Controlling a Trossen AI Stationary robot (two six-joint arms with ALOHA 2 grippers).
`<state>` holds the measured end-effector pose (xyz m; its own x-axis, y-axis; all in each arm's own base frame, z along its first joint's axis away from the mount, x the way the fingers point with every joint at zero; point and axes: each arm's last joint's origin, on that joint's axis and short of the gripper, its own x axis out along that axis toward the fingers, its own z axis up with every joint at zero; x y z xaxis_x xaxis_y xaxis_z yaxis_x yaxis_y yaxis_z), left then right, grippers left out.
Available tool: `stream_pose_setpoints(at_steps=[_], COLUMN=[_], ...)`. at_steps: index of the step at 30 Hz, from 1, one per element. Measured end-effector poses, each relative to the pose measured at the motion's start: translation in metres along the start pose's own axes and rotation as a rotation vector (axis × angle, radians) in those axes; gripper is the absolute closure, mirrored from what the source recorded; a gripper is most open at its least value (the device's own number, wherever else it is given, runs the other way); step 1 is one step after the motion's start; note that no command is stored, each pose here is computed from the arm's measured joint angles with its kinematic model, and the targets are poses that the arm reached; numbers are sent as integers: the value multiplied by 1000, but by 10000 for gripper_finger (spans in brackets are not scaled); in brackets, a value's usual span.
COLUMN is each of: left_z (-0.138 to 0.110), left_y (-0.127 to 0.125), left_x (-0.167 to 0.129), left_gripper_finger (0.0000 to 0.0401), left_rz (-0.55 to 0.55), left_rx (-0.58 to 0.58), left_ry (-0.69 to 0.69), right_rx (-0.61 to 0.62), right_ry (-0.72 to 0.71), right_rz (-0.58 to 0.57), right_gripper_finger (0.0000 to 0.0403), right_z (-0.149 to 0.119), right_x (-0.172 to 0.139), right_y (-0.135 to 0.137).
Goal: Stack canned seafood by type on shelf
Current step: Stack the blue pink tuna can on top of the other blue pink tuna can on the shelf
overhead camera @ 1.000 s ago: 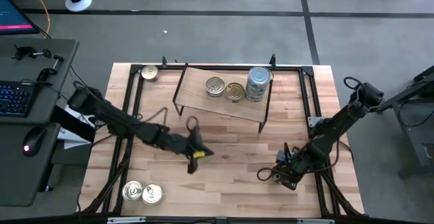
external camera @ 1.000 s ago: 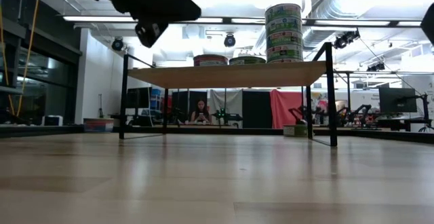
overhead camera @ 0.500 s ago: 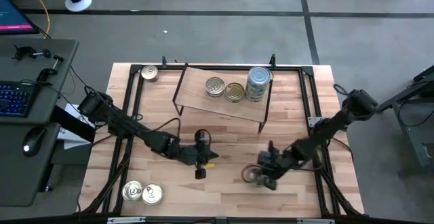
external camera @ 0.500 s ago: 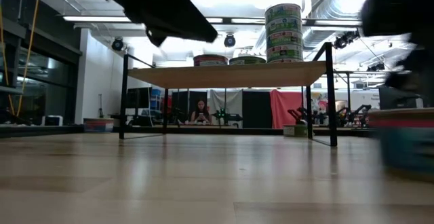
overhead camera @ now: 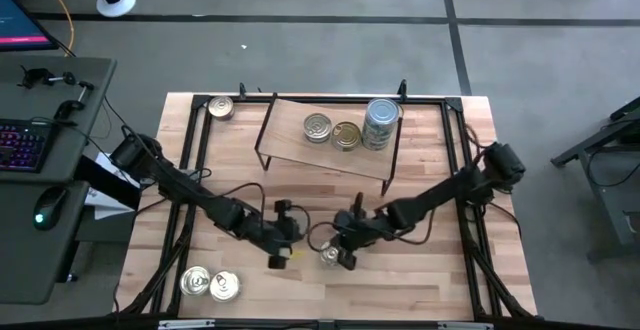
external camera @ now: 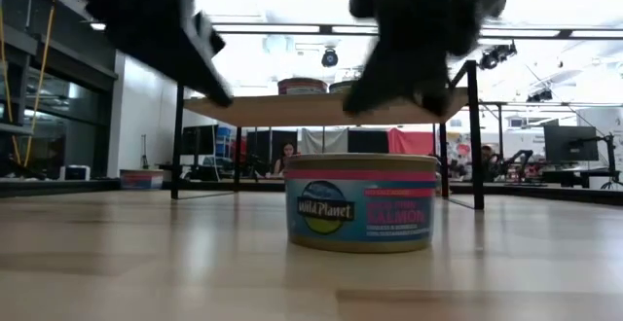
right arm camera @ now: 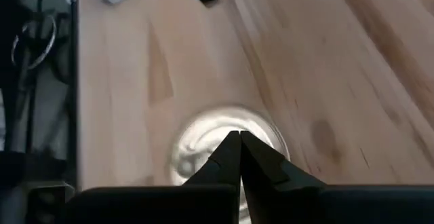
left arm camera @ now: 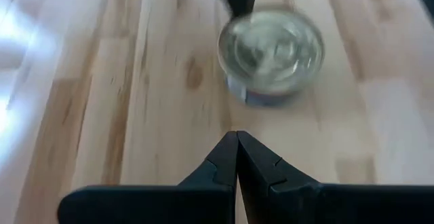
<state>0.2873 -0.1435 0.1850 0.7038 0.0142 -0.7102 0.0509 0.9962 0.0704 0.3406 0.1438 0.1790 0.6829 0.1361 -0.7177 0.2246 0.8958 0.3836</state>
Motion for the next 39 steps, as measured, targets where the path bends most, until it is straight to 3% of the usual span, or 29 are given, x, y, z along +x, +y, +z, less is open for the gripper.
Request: stream_pose_setpoints(at_steps=[3, 9, 12, 16, 21, 26, 39], left_z=[-17, -54, -57, -40, -20, -3, -12], left_y=[7, 27, 27, 17, 2, -4, -11], left_x=[-6, -12, -9, 5, 44, 69, 70], left_gripper_finger=[401, 401, 401, 401, 401, 401, 401], left_rz=[-17, -118, -190, -184, -149, -128, -138], left_rx=[19, -43, -38, 38, 181, 181, 120], left_ry=[-40, -317, -377, -380, -322, -285, -187], right_rx=[47, 216, 297, 373, 351, 284, 105], right_ry=[64, 151, 178, 162, 121, 84, 124], right_rz=[-50, -105, -141, -214, -203, -165, -84], right_gripper_finger=[403, 403, 403, 403, 403, 403, 403], right_z=[7, -21, -47, -68, -72, -62, -54], right_x=[-10, -24, -25, -22, -14, -6, 10], right_y=[11, 39, 41, 31, 18, 8, -3])
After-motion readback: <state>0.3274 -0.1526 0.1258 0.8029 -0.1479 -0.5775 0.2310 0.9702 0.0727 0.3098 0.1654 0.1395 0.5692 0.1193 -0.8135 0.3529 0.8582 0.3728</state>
